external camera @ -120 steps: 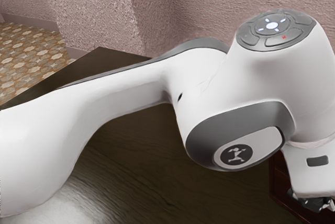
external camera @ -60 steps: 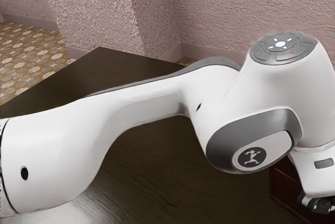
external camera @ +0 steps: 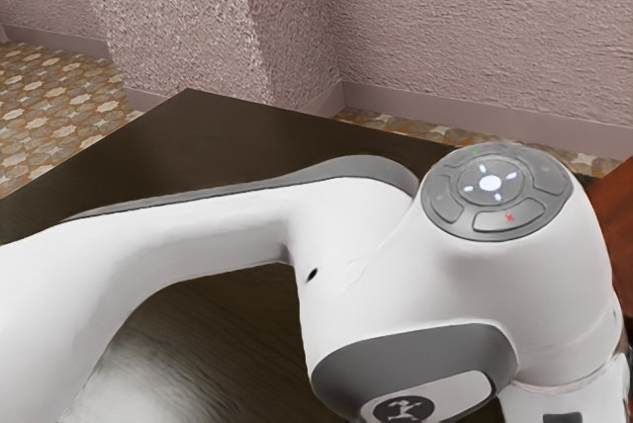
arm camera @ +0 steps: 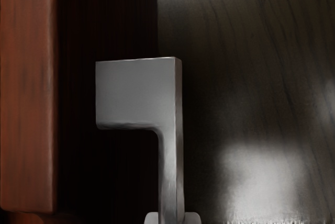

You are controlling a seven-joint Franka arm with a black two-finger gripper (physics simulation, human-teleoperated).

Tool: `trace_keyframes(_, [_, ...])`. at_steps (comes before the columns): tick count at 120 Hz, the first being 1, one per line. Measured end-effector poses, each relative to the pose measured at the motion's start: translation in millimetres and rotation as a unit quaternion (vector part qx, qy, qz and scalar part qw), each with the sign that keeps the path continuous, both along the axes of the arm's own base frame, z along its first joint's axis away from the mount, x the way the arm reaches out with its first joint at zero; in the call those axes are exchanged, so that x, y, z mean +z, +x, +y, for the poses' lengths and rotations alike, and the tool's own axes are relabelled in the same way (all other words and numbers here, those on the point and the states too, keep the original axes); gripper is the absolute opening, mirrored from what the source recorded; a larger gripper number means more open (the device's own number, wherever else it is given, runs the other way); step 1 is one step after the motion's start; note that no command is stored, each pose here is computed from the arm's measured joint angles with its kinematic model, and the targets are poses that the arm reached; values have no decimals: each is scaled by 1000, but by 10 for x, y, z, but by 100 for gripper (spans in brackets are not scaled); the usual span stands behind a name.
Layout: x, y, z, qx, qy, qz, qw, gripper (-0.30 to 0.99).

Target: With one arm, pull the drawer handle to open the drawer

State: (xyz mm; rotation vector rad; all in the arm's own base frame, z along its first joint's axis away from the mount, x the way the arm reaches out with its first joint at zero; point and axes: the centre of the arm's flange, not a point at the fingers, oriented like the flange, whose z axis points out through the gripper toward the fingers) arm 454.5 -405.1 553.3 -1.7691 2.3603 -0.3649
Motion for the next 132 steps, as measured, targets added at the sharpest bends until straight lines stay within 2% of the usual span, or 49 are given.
trace_keyframes(25, [5, -457, 98, -7, 16, -6, 1000, -6])
trace_keyframes(49, [11, -771, 183, -7, 22, -10, 1000, -1])
trace_keyframes(93, [-15, -964, 212, -1, 22, -7, 1000, 0])
trace_keyframes(117, [-17, -984, 199, 1, 21, -6, 1000, 13])
trace_keyframes(132, [62, -1077, 145, -5, 17, -13, 1000, 15])
